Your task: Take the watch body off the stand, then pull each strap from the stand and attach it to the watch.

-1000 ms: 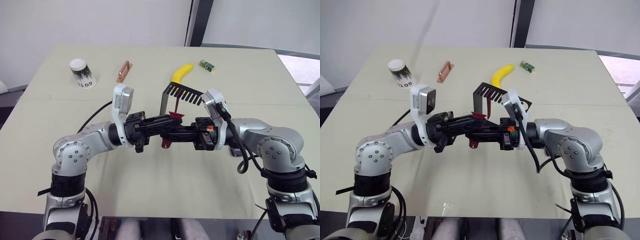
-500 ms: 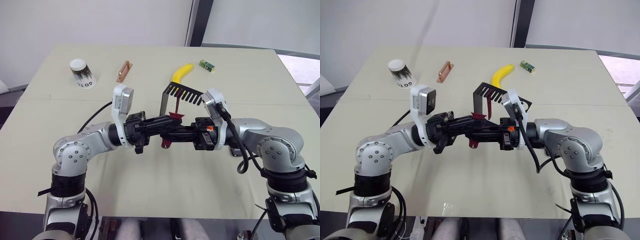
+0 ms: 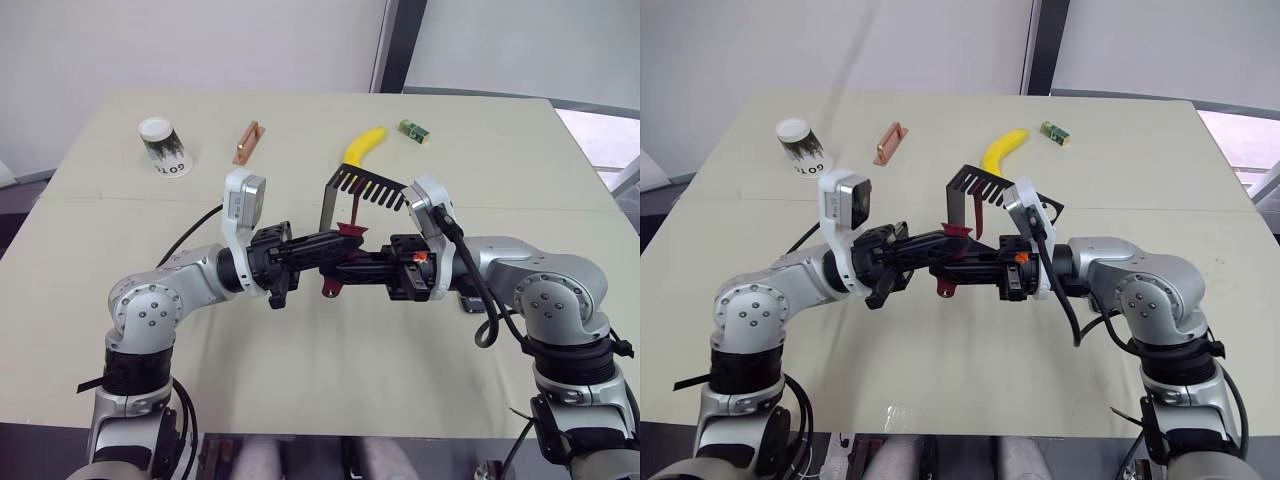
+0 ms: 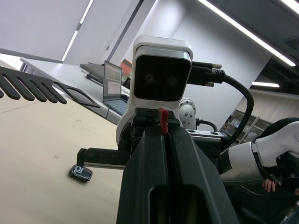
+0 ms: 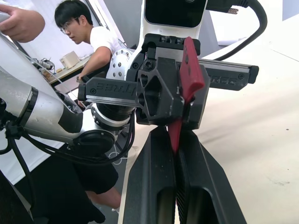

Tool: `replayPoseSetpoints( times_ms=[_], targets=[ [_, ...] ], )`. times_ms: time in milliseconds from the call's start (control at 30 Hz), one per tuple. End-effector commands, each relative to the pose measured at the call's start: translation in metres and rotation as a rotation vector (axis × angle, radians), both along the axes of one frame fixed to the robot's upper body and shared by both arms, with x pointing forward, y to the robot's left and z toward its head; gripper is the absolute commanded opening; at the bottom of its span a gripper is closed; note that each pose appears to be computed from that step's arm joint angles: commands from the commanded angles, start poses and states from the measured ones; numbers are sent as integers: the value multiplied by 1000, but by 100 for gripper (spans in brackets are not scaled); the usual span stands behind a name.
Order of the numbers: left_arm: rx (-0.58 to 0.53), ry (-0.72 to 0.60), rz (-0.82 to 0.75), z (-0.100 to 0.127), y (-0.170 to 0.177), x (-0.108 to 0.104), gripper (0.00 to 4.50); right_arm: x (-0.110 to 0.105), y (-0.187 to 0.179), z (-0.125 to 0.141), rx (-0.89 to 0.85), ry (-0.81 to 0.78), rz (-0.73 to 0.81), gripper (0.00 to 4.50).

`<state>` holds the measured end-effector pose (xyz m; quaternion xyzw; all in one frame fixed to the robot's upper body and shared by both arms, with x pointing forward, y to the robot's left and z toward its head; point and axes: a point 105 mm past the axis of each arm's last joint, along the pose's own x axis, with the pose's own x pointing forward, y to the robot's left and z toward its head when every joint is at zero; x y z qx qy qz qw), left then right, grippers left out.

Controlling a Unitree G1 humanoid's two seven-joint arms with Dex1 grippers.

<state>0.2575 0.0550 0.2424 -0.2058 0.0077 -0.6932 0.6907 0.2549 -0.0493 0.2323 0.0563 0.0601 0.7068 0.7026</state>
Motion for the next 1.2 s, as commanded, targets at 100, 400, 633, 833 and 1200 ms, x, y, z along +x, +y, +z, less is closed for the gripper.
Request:
replayPoseSetpoints(
  times_ms=[100, 400, 633, 833, 1200],
  targets=[
    [-28, -40, -44, 7, -2, -9, 0, -2, -4, 10, 9, -78, -27, 0],
    [56, -63, -15, 2, 3, -3, 0, 0, -27, -3, -29, -152, -244, 189],
    [219, -139, -29, -17, 17, 0, 0, -29, -104, -38, -165, -106, -665, 445],
    [335, -231, -65, -33, 27, -1, 0, -51, -153, -61, -281, -59, -986, 445],
    [391, -310, -108, -51, 30, -7, 0, -82, -192, -89, -389, 13, -1343, 445]
  ],
)
